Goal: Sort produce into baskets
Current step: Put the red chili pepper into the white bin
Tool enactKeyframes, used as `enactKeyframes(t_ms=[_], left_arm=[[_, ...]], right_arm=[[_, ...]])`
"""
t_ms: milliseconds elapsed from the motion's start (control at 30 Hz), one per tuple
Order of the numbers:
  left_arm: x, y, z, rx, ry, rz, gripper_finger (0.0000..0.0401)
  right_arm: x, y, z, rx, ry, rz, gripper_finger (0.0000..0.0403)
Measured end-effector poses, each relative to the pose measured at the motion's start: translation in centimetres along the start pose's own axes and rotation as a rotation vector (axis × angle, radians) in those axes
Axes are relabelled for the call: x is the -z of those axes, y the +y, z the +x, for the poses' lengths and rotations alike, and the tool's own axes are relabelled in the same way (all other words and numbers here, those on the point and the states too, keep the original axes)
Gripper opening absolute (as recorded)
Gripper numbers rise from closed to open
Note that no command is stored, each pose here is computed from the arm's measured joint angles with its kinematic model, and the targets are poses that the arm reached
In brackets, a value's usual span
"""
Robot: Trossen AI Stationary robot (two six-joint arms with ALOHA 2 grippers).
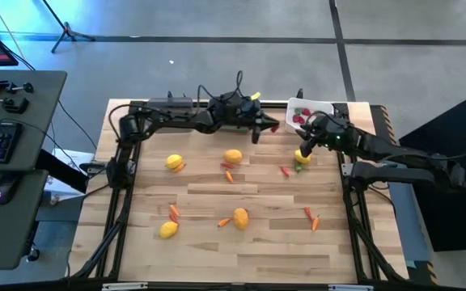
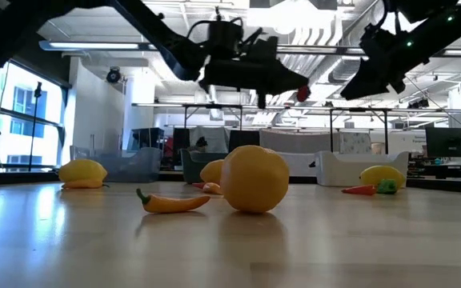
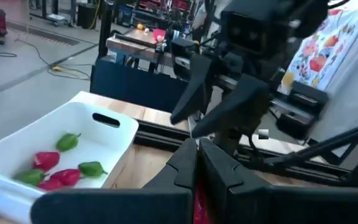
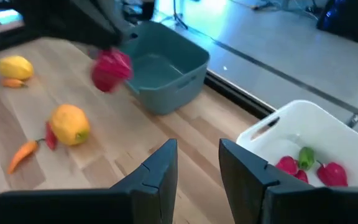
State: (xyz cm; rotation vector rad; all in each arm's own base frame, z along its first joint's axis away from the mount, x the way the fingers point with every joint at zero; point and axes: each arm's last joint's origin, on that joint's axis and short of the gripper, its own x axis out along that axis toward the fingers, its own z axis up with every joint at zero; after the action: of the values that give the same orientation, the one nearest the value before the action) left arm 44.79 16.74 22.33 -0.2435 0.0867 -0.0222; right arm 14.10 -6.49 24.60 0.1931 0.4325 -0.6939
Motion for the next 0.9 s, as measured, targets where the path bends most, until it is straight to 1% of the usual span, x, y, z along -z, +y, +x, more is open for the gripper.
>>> enactKeyframes(t_ms=[167, 467, 567, 733, 900], left_arm=[[0.4, 0.4, 2.8, -0.075, -0.044, 0.016, 0.0000], [1.1, 0.9, 6.9, -0.152, -0.110, 0.057, 0.0000], [1.4, 1.4, 8.0, -0.172, -0.122, 0.091, 0.0000], [1.9, 2.8, 9.2, -0.200, -0.099, 0.093, 0.0000], [2.9, 4.3, 9.5, -0.253, -0.083, 0.092, 0.0000]], right_arm=[[-0.1, 0.1, -0.9, -0.023, -0.032, -0.002, 0.0108], [0.0, 0.0, -1.0, -0.023, -0.020, -0.008, 0.0108], [0.1, 0.0, -1.0, -0.023, -0.017, -0.006, 0.0108], [0.0, 0.0, -1.0, -0.028, -0.018, -0.003, 0.0108], [0.0, 0.0, -1.0, -0.027, -0.019, -0.012, 0.0108]])
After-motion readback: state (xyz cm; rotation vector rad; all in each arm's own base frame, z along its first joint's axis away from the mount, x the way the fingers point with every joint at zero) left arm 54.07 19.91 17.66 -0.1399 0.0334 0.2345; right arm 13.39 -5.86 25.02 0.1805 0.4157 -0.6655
